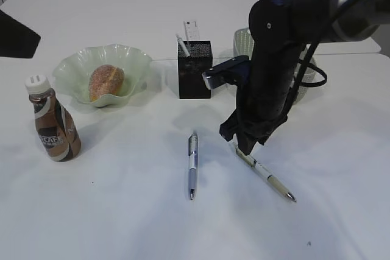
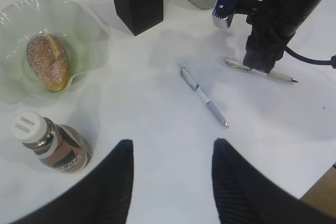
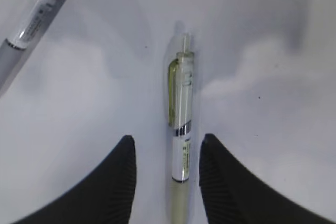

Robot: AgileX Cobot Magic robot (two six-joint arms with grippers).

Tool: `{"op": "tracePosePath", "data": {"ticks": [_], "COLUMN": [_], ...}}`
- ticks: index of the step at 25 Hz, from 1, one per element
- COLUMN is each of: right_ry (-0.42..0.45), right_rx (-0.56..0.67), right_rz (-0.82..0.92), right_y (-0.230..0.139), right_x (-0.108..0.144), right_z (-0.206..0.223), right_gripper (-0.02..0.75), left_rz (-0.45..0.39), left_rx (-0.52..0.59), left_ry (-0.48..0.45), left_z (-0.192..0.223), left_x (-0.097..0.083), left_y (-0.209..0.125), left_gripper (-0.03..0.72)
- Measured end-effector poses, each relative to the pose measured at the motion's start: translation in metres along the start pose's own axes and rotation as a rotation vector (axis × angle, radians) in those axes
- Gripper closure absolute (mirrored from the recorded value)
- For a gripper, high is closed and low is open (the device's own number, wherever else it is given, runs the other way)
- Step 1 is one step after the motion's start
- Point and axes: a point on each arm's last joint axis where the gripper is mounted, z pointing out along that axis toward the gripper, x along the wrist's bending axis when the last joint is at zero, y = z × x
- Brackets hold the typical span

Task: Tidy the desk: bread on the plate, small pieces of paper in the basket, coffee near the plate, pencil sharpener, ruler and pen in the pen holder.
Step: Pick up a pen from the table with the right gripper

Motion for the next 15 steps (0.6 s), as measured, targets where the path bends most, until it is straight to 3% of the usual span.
{"op": "tracePosePath", "data": {"ticks": [15], "right_ry": [-0.005], "right_rx": [-0.027], "right_rz": [-0.002], "right_y": [0.022], "right_x": [-0.004], "right_z": [0.020], "right_gripper": [0.404], "left_rz": [0.000], "left_rx": [0.000], "left_ry": [0.000], "left_z": [0.000], "left_x": [0.000], "left_y": [0.000], "left_gripper": [0.348]}}
